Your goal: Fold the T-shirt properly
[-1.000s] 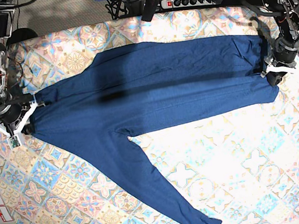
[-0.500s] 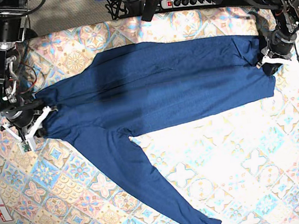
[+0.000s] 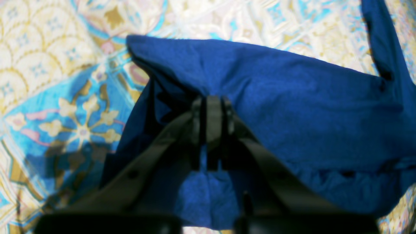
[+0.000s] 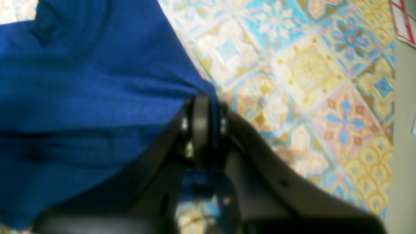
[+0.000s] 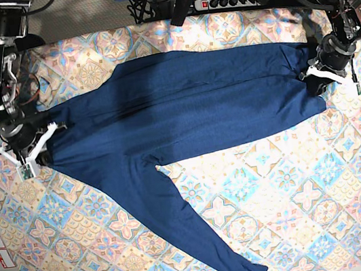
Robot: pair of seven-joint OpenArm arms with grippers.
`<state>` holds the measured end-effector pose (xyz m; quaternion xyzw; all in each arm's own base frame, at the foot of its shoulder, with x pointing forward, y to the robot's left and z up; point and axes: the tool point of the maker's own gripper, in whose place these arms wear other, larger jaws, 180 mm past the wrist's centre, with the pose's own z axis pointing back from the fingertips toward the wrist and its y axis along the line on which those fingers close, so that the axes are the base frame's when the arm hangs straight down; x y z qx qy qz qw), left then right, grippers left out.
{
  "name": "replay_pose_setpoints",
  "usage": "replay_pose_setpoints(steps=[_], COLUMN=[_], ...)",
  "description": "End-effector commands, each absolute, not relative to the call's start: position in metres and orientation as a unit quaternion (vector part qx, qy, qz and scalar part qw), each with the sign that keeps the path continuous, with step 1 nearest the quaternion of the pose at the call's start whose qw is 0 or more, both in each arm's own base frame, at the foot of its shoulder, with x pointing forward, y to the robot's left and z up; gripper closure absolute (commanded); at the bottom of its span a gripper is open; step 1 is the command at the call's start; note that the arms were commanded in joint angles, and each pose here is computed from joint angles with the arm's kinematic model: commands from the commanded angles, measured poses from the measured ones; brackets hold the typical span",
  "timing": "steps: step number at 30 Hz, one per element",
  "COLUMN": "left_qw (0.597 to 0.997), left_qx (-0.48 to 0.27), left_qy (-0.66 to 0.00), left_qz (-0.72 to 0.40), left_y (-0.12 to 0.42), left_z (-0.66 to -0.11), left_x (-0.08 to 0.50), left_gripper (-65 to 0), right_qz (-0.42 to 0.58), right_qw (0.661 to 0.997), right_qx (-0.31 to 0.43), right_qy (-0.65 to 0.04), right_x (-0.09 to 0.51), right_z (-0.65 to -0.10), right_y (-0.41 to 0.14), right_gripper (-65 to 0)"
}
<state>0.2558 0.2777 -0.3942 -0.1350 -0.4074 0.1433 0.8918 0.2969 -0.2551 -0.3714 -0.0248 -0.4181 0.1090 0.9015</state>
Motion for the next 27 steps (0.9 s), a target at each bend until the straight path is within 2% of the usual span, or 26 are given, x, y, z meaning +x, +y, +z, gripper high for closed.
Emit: replay_pose_setpoints(steps=[1, 11, 15, 18, 24, 27], left_qw=[0.886, 0.897, 0.907, 0.916, 0.917, 0.915], left_qx=[-0.134, -0.100, -0.065, -0.039, -0.031, -0.031], left_qy=[-0.426, -0.415, -0.402, -0.390, -0.388, -0.392], left_qz=[0.128, 0.115, 0.103, 0.089, 0.087, 0.087], left_y=[0.282, 0.314, 0.324, 0.328, 0.327, 0.327], left_z=[-0.381, -0.372, -0.377, -0.382, -0.385, -0.382], left_x=[0.261, 0.249, 0.247, 0.244, 0.247, 0.249], left_gripper=[0.0, 0.0, 0.0, -0.8, -17.0, -23.9], right_qz=[0.115, 0.120, 0.109, 0.100, 0.089, 0.089], right_qw=[0.889, 0.892, 0.907, 0.911, 0.918, 0.914], right_qx=[-0.032, -0.032, -0.024, -0.020, -0.027, -0.030], right_qy=[-0.442, -0.435, -0.407, -0.399, -0.385, -0.395], right_x=[0.303, 0.296, 0.288, 0.289, 0.304, 0.311], right_z=[-0.355, -0.358, -0.381, -0.389, -0.385, -0.378], right_y=[-0.258, -0.256, -0.260, -0.262, -0.270, -0.271], right_gripper=[-0.3, -0.6, -1.1, -6.7, -22.8, -24.2])
